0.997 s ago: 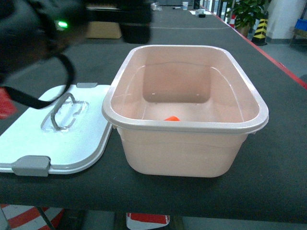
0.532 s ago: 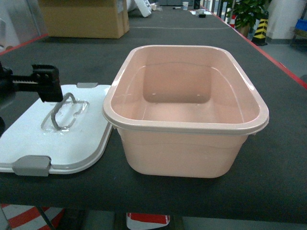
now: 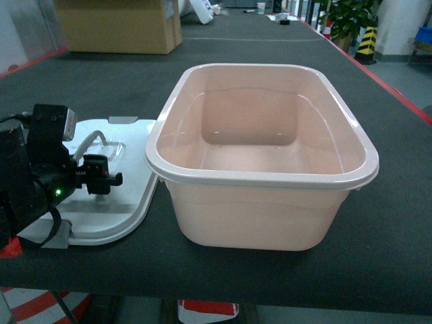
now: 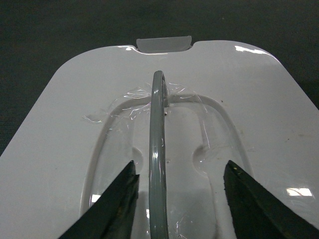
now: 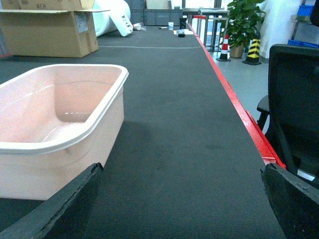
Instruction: Pick capacitor and pack into box
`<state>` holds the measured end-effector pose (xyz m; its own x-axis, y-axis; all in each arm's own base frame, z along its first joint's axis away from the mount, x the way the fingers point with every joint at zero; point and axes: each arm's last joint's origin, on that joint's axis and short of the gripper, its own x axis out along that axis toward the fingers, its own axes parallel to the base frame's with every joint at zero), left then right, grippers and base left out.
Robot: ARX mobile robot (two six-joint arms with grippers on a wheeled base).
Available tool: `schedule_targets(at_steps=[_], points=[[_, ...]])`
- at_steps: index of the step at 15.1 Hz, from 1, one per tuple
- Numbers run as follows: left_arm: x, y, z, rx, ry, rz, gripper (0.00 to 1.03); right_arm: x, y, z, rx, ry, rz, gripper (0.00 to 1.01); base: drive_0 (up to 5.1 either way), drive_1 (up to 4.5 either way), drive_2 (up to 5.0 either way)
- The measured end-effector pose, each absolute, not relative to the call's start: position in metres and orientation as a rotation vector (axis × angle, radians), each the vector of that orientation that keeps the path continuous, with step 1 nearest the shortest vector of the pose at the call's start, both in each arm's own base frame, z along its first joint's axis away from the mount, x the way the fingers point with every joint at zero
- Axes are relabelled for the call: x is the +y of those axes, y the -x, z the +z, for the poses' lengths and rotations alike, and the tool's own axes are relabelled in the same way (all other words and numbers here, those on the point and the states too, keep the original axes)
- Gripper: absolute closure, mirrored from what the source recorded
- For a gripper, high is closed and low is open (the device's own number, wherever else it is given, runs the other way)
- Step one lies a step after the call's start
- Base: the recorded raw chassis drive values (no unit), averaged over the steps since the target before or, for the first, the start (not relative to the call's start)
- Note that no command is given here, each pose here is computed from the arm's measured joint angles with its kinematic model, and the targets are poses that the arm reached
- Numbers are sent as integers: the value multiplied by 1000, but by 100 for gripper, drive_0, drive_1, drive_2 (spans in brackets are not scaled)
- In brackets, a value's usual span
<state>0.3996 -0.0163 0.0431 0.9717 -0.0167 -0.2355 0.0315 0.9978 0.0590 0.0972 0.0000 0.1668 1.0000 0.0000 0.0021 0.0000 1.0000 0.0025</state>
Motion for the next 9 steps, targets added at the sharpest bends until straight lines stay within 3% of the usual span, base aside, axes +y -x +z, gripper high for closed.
schedule_targets(at_steps=[4,7,9], points=[[-14,-400,43,241,-60,-17,97,0,-97,167,-2,-2,0,3,0,0,0],[-10,-398,58,229,-55,-7,101,0,-97,167,-2,-3,0,3,0,0,0],[-6,-394,88,190,-52,3,101,0,-97,167,-2,-2,0,3,0,0,0]])
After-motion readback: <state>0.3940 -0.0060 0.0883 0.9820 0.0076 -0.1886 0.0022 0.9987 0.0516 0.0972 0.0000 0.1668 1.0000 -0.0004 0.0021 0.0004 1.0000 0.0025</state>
